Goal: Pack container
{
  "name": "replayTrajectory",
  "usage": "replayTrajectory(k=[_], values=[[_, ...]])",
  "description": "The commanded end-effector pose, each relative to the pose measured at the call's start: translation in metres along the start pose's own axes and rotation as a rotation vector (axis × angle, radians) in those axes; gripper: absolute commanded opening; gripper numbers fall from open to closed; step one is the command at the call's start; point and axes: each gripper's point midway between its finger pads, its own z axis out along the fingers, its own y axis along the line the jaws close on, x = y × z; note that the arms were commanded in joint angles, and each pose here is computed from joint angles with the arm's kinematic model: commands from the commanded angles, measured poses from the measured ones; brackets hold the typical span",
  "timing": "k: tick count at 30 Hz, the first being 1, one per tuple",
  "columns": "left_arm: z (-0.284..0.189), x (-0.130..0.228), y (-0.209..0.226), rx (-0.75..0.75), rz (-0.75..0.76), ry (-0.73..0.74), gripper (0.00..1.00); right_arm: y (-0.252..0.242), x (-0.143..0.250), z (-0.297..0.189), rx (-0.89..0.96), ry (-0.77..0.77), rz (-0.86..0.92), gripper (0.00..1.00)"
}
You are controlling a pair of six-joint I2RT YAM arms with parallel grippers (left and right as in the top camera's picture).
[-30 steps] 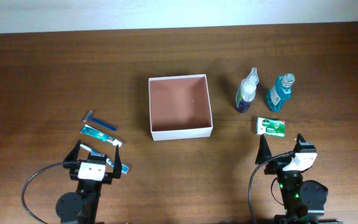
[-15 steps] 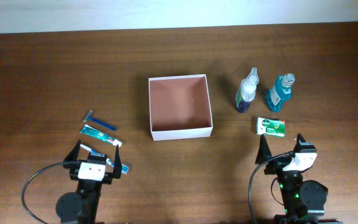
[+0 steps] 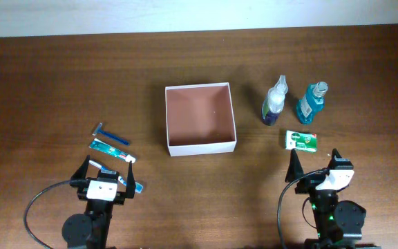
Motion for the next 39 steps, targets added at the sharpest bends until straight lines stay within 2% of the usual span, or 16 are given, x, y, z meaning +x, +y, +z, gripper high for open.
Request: replayTrajectory(k=[1,6,15,19,24,32,39], values=[[0.000,0.001,0.002,-0.014,-0.016,-0.002,1.00,0.005,-0.038,-0.009,-0.002,-0.017,-0.003,0.99],[0.000,0.001,0.002,-0.014,-0.016,-0.002,0.99,0.008,-0.056,-0.009,0.010,0.130,0.008,0.99],[0.000,0.001,0.002,-0.014,-0.016,-0.002,0.99,0.013,-0.113,0.010,0.039,0.471,0.007,0.99],[0.000,0.001,0.002,-0.014,-0.016,-0.002,0.99,0.017,-0.132,0.028,0.026,0.559,0.024,0.99],[0.000,0.001,0.002,-0.014,-0.016,-0.002,0.99,0.030,-0.119,0.065,-0.076,0.627,0.007,0.99],[0.000,0.001,0.002,-0.014,-0.016,-0.002,0.99,0.033,-0.061,0.142,-0.128,0.767,-0.019,0.99],[0.000,0.001,0.002,-0.014,-0.016,-0.002,0.99,0.056,-0.053,0.188,-0.162,0.775,-0.106,0.99]])
